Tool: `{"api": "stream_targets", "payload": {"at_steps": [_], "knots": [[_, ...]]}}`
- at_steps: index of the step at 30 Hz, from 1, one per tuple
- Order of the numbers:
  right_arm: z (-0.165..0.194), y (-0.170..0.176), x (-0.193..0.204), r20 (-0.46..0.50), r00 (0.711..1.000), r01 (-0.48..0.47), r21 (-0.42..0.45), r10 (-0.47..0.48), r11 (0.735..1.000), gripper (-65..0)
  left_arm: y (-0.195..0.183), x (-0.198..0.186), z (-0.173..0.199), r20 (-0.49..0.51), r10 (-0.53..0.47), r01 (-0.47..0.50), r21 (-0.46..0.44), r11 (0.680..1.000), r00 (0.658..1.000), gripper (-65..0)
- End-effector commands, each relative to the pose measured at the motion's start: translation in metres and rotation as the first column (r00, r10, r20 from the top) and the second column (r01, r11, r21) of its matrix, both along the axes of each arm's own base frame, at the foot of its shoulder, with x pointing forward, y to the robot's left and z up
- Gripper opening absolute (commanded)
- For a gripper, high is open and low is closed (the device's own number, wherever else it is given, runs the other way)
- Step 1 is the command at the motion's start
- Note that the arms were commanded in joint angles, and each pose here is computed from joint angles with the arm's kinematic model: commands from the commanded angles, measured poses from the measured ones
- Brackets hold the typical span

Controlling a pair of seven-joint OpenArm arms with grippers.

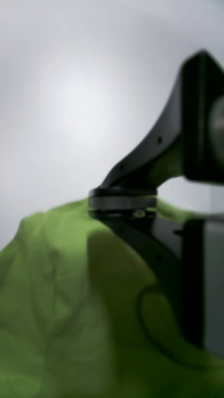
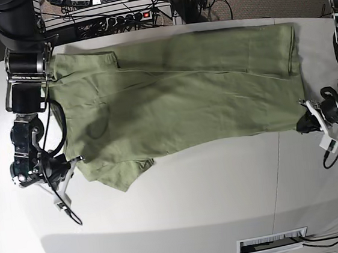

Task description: Fold the T-shirt properly

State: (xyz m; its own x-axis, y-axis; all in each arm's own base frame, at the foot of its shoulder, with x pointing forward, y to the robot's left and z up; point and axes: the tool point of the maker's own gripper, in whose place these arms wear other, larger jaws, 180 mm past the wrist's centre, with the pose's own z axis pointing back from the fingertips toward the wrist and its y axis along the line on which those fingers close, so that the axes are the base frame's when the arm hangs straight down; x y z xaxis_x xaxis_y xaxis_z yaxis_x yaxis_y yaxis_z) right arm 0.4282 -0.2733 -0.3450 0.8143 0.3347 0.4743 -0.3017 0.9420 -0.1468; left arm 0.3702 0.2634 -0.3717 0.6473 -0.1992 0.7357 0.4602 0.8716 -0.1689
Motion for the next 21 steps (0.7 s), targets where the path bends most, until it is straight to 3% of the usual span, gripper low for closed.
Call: {"api": "stream_targets", "payload": {"at_steps": [1, 5, 10, 14, 15, 18, 21], "knots": [[0.029, -0.010, 0.013, 0.063, 0.998, 0.009, -0.009, -0.009, 1.000, -65.0, 0.008, 0.011, 0.027, 0.053, 0.010, -0.009, -0.024, 1.000, 0.999, -65.0], [0.045, -0.010, 0.008, 0.064, 0.998, -0.001, 0.030, -0.001, 1.000, -65.0, -0.004, 0.001, 0.047, 0.034, -0.024, 0.028, -0.104, 0.994, 0.999, -65.0], [0.050, -0.009, 0.008, 0.080, 0.997, -0.009, 0.058, 0.004, 0.998, -65.0, -0.024, -0.020, 0.046, 0.006, -0.122, 0.122, -0.062, 0.991, 0.992, -65.0], [0.056, -0.002, 0.022, 0.189, 0.982, -0.035, 0.088, 0.018, 0.996, -65.0, -0.034, -0.031, 0.041, 0.007, -0.146, 0.146, -0.075, 0.986, 0.989, -65.0], [0.057, 0.000, 0.024, 0.204, 0.979, -0.037, 0.096, 0.017, 0.995, -62.4, -0.035, -0.033, 0.039, 0.001, -0.146, 0.145, -0.078, 0.986, 0.989, -65.0], [0.058, 0.001, 0.035, 0.266, 0.964, -0.043, 0.083, 0.019, 0.996, -43.0, -0.034, -0.044, 0.029, -0.029, -0.145, 0.142, -0.081, 0.986, 0.989, -65.0], [0.051, 0.002, 0.043, 0.302, 0.953, -0.043, 0.072, 0.019, 0.996, -41.4, -0.034, -0.057, 0.017, -0.066, -0.145, 0.139, -0.087, 0.986, 0.987, -65.0]]}}
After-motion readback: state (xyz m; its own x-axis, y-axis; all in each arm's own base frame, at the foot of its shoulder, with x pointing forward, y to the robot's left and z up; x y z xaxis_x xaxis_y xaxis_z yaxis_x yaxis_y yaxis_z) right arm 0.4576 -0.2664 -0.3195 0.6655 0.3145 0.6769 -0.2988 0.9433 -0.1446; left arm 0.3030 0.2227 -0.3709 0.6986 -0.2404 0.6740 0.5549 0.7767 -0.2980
